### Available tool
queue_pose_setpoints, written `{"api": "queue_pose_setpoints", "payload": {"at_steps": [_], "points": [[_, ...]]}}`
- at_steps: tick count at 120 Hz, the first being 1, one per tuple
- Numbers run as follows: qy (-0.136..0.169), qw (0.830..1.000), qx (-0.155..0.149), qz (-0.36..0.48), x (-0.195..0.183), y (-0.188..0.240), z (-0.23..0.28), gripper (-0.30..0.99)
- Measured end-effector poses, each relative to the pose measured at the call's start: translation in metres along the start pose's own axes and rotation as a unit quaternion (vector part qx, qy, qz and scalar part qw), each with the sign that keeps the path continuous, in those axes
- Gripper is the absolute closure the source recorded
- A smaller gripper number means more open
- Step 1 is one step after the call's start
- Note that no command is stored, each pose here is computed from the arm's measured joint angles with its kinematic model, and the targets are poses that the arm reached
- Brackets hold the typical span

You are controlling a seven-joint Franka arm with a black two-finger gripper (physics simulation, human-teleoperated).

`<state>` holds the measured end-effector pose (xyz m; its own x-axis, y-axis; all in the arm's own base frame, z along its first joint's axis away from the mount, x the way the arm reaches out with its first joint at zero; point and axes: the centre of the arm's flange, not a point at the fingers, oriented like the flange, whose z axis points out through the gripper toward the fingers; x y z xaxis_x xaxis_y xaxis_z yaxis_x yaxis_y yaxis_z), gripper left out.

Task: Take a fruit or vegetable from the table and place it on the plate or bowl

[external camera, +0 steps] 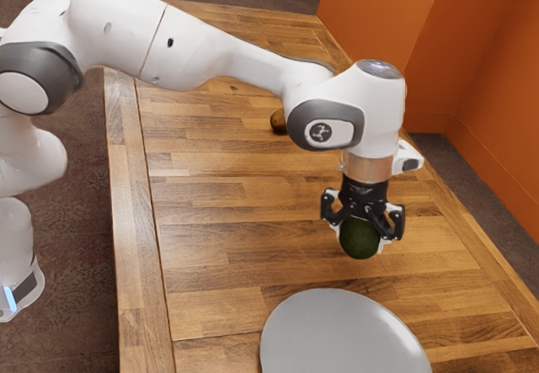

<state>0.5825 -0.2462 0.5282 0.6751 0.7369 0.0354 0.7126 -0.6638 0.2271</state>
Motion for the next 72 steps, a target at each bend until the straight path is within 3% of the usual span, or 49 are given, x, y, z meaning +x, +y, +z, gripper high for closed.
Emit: {"api": "queue_pose_setpoints", "payload": {"at_steps": [32, 56, 72], "points": [[0.022, 0.999, -0.007, 0.041, -0.129, 0.044, -0.010, 0.36], [0.024, 1.000, -0.013, 0.001, -0.161, 0.059, 0.007, 0.36], [0.018, 0.999, -0.019, -0.023, -0.173, 0.062, 0.011, 0.13]]}}
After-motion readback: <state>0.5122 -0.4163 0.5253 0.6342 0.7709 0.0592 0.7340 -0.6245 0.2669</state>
